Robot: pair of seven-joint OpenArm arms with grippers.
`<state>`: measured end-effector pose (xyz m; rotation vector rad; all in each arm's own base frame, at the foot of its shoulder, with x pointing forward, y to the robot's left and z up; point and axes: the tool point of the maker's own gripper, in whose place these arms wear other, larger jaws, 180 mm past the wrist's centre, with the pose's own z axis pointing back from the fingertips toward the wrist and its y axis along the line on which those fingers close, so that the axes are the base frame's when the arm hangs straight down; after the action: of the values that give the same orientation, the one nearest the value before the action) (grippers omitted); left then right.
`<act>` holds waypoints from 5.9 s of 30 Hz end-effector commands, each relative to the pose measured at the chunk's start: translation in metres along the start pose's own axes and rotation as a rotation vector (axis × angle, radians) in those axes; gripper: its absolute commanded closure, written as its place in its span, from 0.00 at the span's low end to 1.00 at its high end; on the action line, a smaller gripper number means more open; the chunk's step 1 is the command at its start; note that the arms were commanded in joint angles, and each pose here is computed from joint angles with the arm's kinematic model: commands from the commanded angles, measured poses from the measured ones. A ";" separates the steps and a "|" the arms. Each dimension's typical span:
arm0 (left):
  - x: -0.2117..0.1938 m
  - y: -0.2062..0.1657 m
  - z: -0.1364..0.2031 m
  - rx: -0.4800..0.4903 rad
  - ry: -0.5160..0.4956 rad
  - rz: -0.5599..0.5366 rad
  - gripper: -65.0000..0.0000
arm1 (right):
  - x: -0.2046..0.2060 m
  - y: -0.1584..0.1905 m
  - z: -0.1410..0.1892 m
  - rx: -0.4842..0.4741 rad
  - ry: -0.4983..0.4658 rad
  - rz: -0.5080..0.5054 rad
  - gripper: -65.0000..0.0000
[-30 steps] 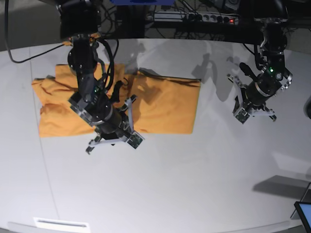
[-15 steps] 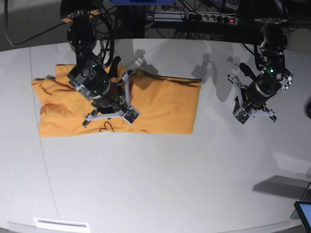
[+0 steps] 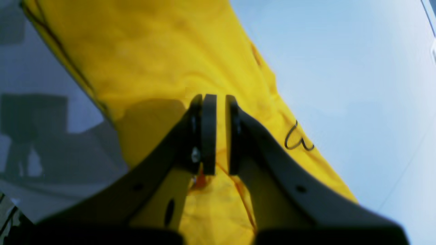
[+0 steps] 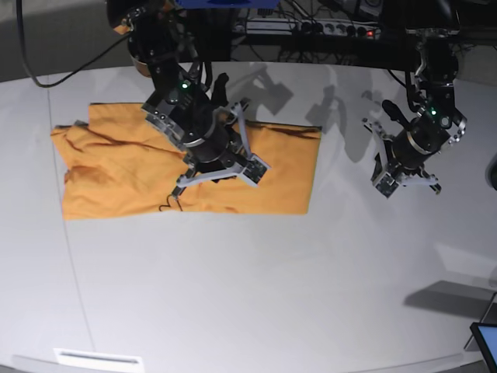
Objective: Fold the T-shirt properly
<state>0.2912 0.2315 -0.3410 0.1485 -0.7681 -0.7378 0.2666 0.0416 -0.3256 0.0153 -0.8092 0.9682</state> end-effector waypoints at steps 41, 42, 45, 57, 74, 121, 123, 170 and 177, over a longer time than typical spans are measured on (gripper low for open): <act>0.014 0.013 0.005 0.035 -0.044 -0.015 1.00 | -0.057 0.041 -0.020 0.218 0.071 -0.306 0.93; 0.014 0.013 0.005 0.035 -0.044 -0.015 1.00 | -0.061 0.046 -0.022 0.229 0.084 -0.310 0.93; 0.014 0.013 0.005 0.035 -0.044 -0.015 1.00 | -0.062 0.050 -0.026 0.240 0.074 -0.318 0.93; 0.014 0.013 0.005 0.036 -0.045 -0.015 1.00 | -0.049 0.006 -0.005 0.097 0.049 -0.322 0.93; 0.077 -0.016 -0.005 -0.003 -0.216 0.053 0.87 | -0.065 -0.077 0.008 -0.208 0.144 -0.187 0.93; 0.118 -0.079 -0.037 -0.176 -0.277 0.075 1.00 | -0.111 -0.105 0.022 -0.296 0.204 -0.301 0.93; 0.113 -0.080 -0.046 -0.192 -0.256 0.093 1.00 | -0.112 -0.105 0.022 -0.297 0.205 -0.302 0.93; 0.007 -0.081 -0.088 -0.282 0.057 0.059 0.92 | -0.116 -0.104 0.024 -0.298 0.209 -0.316 0.92; 0.003 -0.064 -0.084 -0.256 0.048 0.038 0.92 | -0.135 -0.125 0.038 -0.208 0.146 -0.418 0.76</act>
<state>0.3236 0.1364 -0.4067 -0.2171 -0.7530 -0.7581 0.2896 -0.1380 -0.3488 -0.0362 -0.7076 0.4831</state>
